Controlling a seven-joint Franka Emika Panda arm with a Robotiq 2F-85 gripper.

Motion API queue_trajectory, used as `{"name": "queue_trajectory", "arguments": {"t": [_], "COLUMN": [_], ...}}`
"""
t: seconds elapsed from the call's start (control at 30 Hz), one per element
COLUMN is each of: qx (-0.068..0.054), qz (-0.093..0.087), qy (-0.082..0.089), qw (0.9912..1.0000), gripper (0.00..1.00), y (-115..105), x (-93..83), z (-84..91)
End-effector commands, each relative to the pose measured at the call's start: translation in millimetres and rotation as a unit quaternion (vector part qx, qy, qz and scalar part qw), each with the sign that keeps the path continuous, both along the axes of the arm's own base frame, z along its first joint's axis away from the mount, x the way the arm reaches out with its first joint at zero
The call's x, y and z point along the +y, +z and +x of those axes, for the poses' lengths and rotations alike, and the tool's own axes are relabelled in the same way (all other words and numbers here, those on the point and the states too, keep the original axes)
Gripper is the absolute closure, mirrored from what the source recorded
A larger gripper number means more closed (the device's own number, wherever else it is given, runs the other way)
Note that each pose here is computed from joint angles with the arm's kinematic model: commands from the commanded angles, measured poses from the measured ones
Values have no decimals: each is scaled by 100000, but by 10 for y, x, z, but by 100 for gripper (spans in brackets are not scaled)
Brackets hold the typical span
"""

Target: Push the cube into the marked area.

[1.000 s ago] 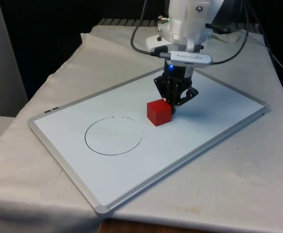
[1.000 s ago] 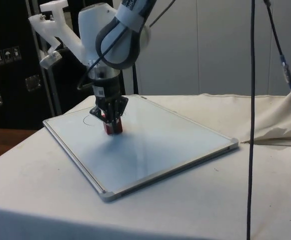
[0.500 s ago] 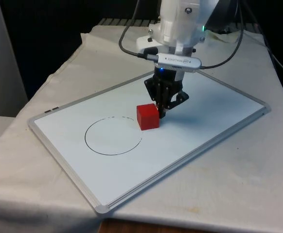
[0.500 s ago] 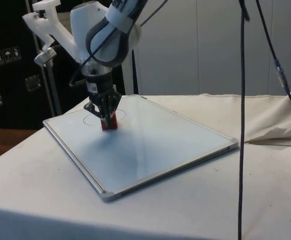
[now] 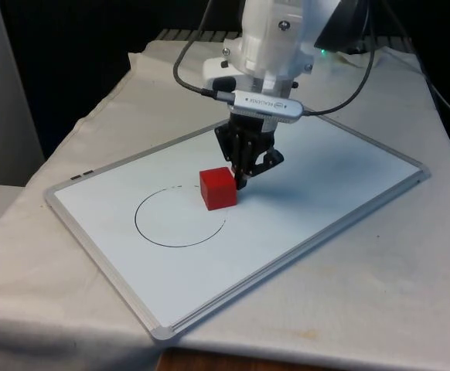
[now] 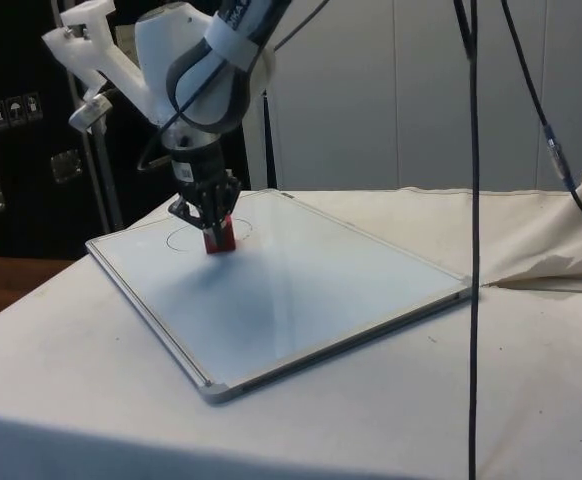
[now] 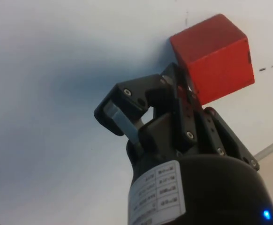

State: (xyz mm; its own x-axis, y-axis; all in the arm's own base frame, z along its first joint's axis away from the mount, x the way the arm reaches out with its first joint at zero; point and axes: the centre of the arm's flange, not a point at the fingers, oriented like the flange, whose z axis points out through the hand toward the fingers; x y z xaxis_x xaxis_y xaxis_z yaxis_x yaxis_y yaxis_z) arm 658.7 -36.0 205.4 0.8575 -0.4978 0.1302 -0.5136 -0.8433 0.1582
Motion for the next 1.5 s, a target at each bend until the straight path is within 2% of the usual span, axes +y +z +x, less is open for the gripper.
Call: {"name": "queue_trajectory", "arguments": {"t": [0.0,0.17,0.2,0.23,0.47,0.5,0.53,0.77,0.83,0.97,1.07,1.1,1.33,1.4,1.43,1.47], "qx": [167,199,39,302,261,24,239,-60,-229,-17,-450,-531,-1278,-1551,-1217,-1725], "qz": [-703,-1838,-1190,-2368,-4133,-3526,-4292,-5532,-5495,-5606,-5368,-5519,-4964,-4892,-4839,-4885], "qy": [-426,-1015,-566,-1212,-1940,-1680,-2000,-2461,-2350,-3332,-3876,-3654,-3684,-3621,-3613,-3650], "qw": [99996,99978,99991,99964,99895,99924,99888,99817,99821,99787,99780,99779,99801,99803,99810,99799], "gripper": [100,100,100,100,100,100,100,100,100,100,100,100,100,100,100,100], "y": [-2,4,5,-1,7,12,10,18,14,32,135,99,398,458,409,492], "x": [-32,-104,-73,-135,-250,-231,-259,-317,-320,-314,-287,-305,-157,-120,-153,-106], "z": [7,11,-5,8,70,44,84,259,269,285,293,306,297,296,306,297]}}
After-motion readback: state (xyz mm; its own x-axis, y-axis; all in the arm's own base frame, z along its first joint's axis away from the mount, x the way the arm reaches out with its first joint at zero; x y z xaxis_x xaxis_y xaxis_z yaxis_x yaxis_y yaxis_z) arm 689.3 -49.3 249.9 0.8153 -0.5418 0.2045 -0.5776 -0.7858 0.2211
